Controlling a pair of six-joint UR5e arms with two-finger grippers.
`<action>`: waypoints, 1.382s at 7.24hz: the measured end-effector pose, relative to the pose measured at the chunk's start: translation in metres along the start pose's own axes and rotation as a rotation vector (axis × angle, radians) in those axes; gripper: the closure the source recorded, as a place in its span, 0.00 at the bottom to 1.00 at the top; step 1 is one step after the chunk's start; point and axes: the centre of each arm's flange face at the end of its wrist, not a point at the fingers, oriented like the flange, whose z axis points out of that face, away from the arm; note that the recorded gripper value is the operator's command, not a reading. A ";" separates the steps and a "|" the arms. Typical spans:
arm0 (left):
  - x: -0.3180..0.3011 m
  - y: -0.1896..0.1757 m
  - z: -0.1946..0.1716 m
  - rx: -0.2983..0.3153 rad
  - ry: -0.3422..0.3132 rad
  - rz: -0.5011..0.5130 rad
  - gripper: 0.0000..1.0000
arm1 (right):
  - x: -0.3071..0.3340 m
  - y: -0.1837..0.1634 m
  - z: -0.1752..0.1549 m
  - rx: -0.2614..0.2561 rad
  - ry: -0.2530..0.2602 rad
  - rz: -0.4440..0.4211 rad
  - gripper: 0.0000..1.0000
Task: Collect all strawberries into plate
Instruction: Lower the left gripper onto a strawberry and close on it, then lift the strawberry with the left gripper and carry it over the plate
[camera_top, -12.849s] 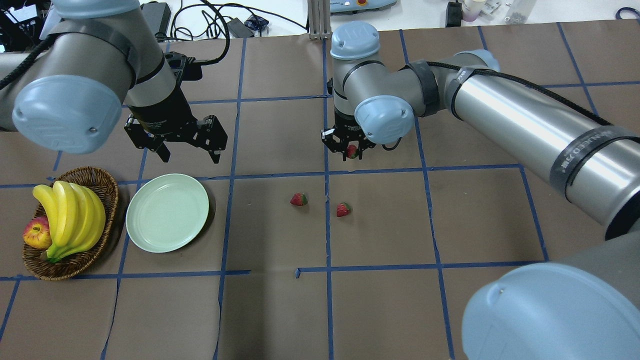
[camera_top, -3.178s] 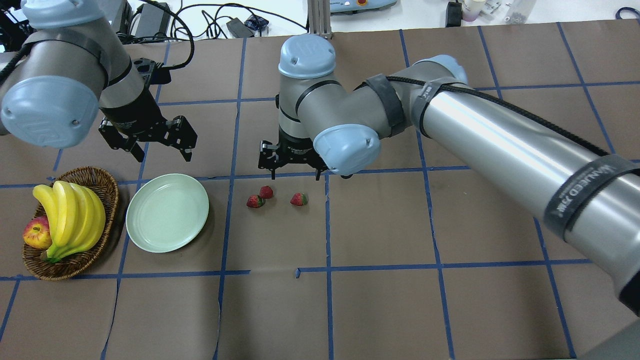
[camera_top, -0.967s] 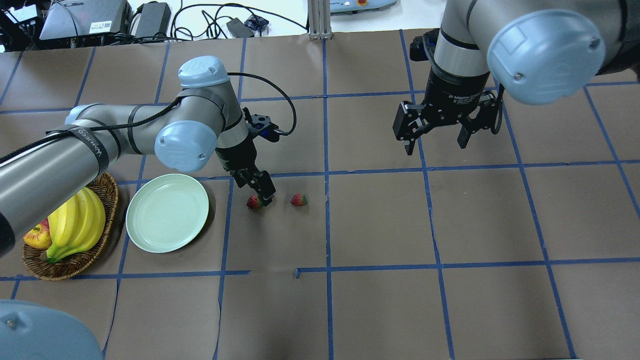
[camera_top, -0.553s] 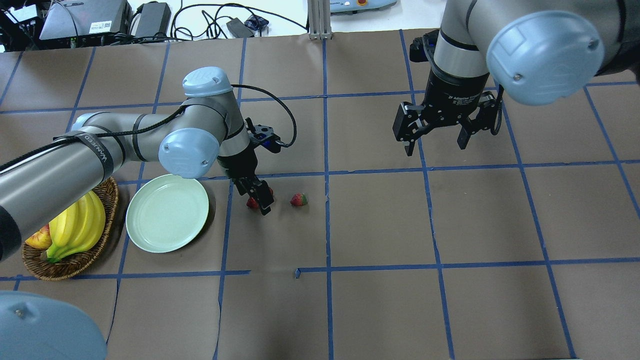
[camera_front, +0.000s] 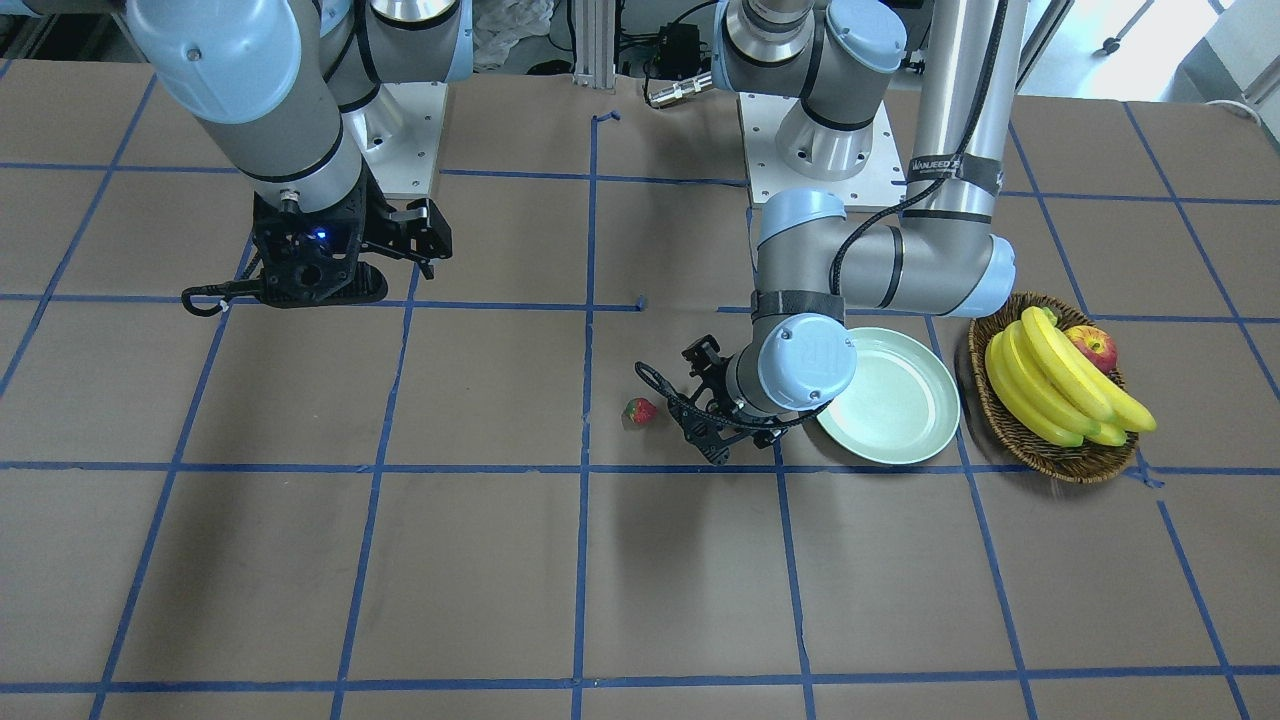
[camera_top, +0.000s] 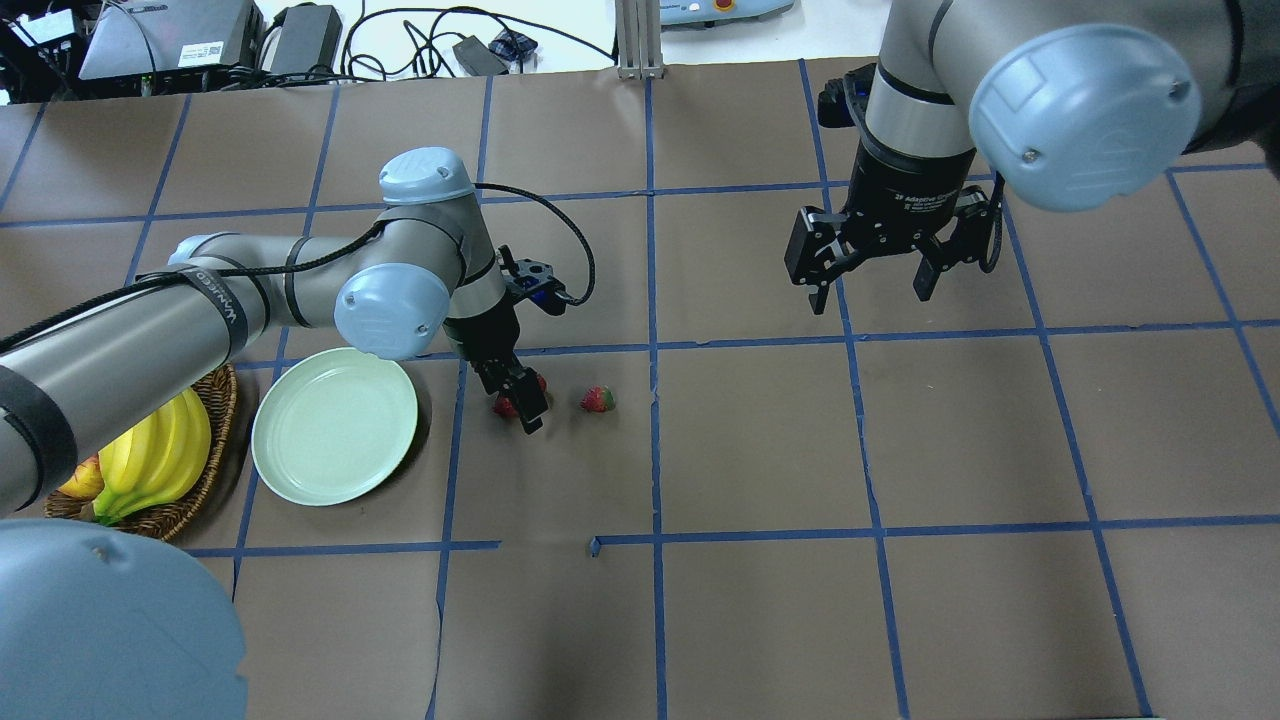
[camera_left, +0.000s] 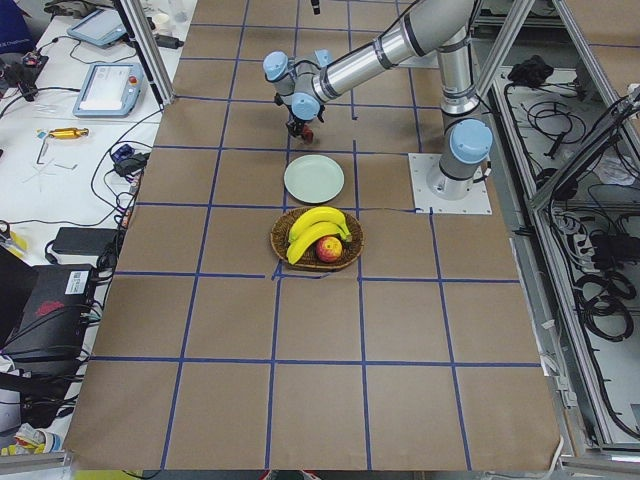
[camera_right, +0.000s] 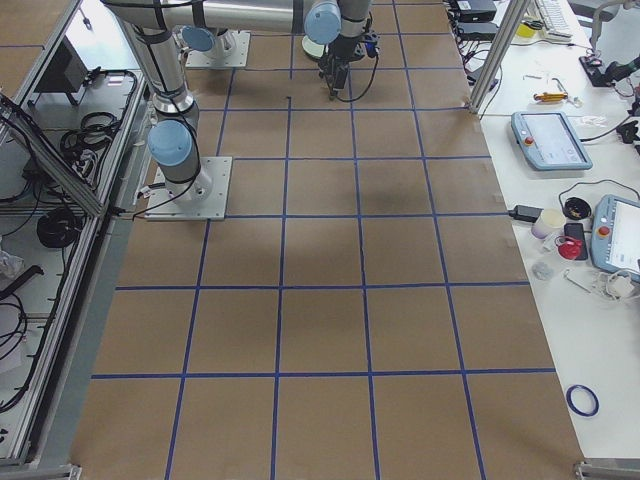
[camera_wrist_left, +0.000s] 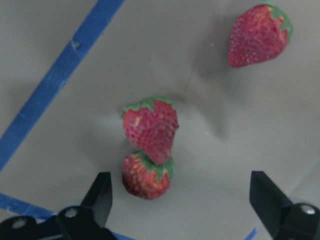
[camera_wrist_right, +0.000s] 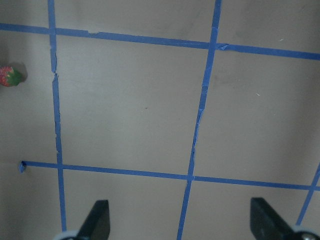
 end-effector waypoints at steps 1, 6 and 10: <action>-0.001 -0.001 0.002 0.002 -0.003 0.003 0.84 | 0.000 0.000 0.000 0.001 0.001 -0.001 0.00; -0.010 0.007 -0.012 -0.066 -0.120 0.011 1.00 | 0.000 -0.001 0.000 0.007 0.002 -0.001 0.00; -0.006 0.019 -0.072 -0.042 -0.156 -0.011 1.00 | 0.000 -0.001 -0.001 0.009 0.002 -0.001 0.00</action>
